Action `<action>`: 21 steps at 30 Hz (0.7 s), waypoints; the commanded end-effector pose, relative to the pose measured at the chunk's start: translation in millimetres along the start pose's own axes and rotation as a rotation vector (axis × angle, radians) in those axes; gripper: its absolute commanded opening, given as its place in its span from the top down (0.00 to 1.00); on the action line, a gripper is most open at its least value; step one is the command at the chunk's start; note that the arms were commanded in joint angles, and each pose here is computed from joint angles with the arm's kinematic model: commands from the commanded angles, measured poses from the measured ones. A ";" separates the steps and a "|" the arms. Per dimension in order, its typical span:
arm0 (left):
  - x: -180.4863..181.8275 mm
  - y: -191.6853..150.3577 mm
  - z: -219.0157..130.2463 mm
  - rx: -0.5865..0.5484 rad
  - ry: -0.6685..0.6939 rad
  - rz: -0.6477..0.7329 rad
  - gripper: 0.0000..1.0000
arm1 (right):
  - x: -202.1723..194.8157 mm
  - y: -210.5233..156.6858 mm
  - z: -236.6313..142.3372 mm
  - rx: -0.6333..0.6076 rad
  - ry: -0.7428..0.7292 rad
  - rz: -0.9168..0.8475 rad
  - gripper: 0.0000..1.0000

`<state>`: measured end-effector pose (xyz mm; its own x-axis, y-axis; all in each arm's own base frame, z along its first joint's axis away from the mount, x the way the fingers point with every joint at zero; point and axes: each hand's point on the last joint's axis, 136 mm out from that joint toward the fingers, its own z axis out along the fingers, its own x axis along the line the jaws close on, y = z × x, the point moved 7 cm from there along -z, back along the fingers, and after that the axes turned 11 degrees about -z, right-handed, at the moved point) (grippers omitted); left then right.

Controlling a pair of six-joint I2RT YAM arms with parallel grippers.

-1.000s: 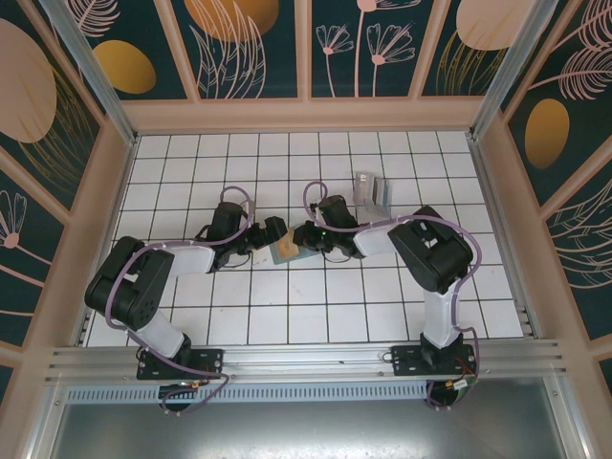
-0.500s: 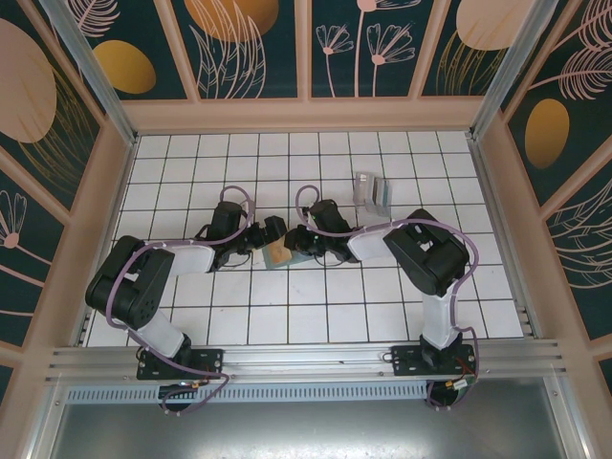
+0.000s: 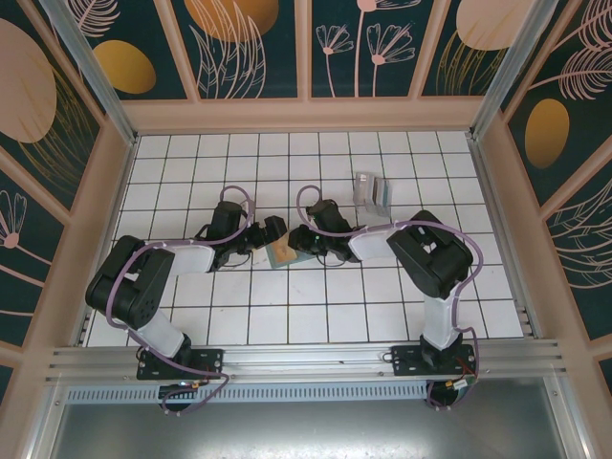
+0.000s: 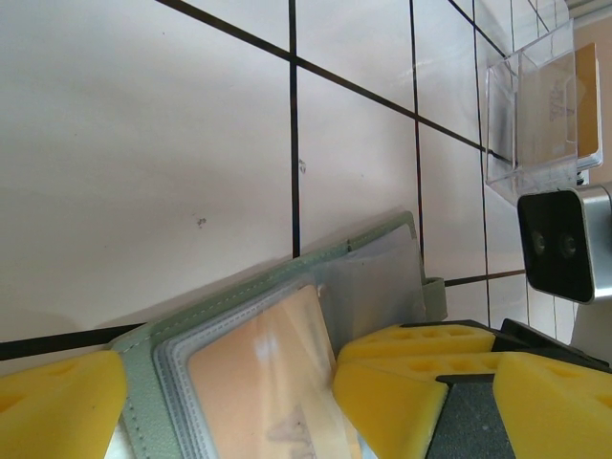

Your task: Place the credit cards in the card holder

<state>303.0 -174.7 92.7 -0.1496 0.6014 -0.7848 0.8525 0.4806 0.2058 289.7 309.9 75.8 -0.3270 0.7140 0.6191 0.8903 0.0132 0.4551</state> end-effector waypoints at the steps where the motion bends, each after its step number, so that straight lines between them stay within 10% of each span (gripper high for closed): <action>1: 27.2 -12.7 8.5 0.057 0.084 -0.061 0.01 | 3.0 2.7 -7.2 -0.020 -0.054 -0.031 0.77; 21: 30.0 -14.8 13.1 0.075 0.070 -0.079 0.01 | 18.3 -12.5 4.8 0.007 -0.018 -0.059 0.89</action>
<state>304.8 -174.4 92.4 -0.1623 0.5805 -0.7979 0.8501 0.4929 0.1856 280.1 313.9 76.0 -0.3524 0.7552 0.5527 0.8704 0.0474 0.4901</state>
